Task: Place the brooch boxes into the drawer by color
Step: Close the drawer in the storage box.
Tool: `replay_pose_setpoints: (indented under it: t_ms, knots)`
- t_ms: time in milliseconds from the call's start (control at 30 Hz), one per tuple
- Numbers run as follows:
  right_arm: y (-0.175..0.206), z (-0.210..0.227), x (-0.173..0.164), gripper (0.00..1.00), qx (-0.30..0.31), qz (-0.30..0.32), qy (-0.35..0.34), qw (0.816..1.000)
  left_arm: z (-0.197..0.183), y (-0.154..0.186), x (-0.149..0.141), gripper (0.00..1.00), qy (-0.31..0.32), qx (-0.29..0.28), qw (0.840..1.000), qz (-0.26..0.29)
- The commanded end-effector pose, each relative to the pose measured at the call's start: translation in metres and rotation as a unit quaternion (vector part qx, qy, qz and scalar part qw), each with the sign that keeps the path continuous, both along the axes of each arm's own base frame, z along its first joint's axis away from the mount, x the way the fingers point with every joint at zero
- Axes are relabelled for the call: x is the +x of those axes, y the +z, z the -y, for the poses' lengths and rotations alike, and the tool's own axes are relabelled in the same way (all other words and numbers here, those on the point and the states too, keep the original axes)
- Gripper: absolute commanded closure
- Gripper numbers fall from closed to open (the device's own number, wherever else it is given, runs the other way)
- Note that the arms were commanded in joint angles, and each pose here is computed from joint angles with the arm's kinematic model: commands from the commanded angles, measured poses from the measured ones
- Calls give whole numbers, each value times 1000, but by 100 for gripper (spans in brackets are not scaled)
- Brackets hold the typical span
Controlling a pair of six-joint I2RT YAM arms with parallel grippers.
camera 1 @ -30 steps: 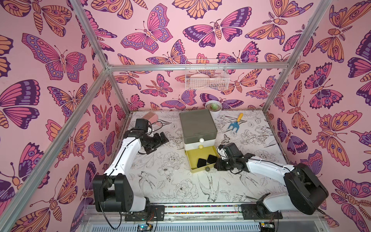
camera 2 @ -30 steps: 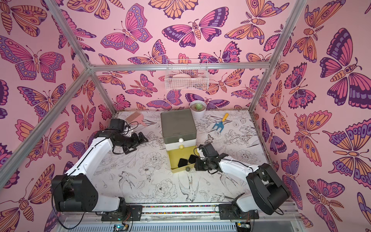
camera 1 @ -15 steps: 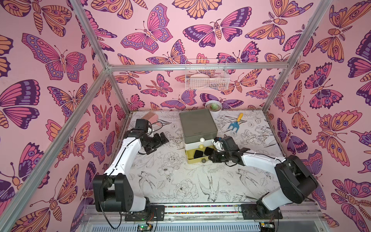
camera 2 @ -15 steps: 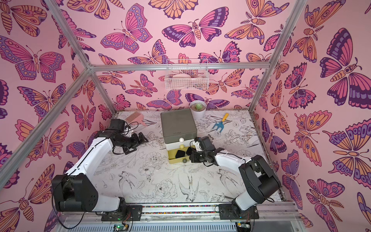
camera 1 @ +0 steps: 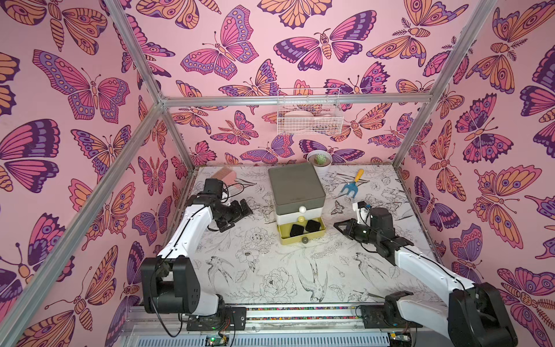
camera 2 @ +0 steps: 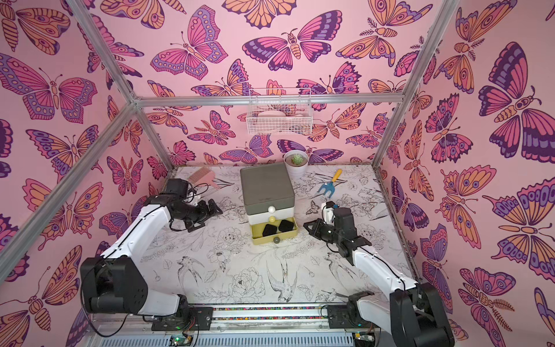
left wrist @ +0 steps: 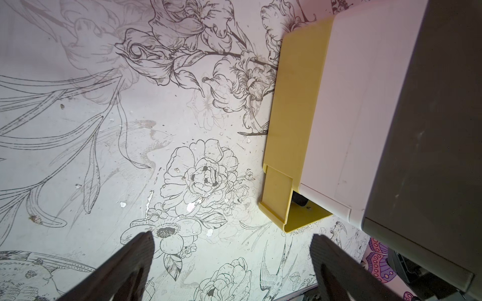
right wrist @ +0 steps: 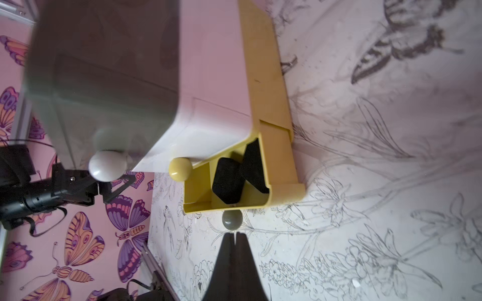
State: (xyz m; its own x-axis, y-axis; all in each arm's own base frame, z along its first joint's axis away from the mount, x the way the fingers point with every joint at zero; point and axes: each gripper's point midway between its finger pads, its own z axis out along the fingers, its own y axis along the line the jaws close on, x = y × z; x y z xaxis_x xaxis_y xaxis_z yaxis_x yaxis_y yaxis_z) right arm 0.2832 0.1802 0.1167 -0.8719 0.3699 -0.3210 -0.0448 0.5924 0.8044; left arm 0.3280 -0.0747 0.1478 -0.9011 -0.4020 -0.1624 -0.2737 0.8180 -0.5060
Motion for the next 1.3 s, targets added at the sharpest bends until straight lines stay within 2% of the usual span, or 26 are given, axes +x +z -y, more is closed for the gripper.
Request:
replay_pose_setpoints:
  t_ms: [0,167,267,567,1000,1267]
  knots:
    - [-17,-9,-6,100,81,-95,5,992,1,2,4,0,-7,3,1000,6]
    - [-21,-25,8,100,125,-126,1,984,2,4,2,0,-8,3,1000,8]
    - [-29,-31,7,100,99,-137,10,986,0,3,1,0,-4,8,1000,8]
    - [-56,-38,19,100,75,-167,5,983,0,4,1,0,-5,8,1000,9]
    - [-65,-61,55,100,75,-138,-6,988,-2,-1,-3,0,-5,12,1000,3]
    - [-66,-73,88,100,106,-117,-18,987,-7,-2,-6,0,-3,17,1000,0]
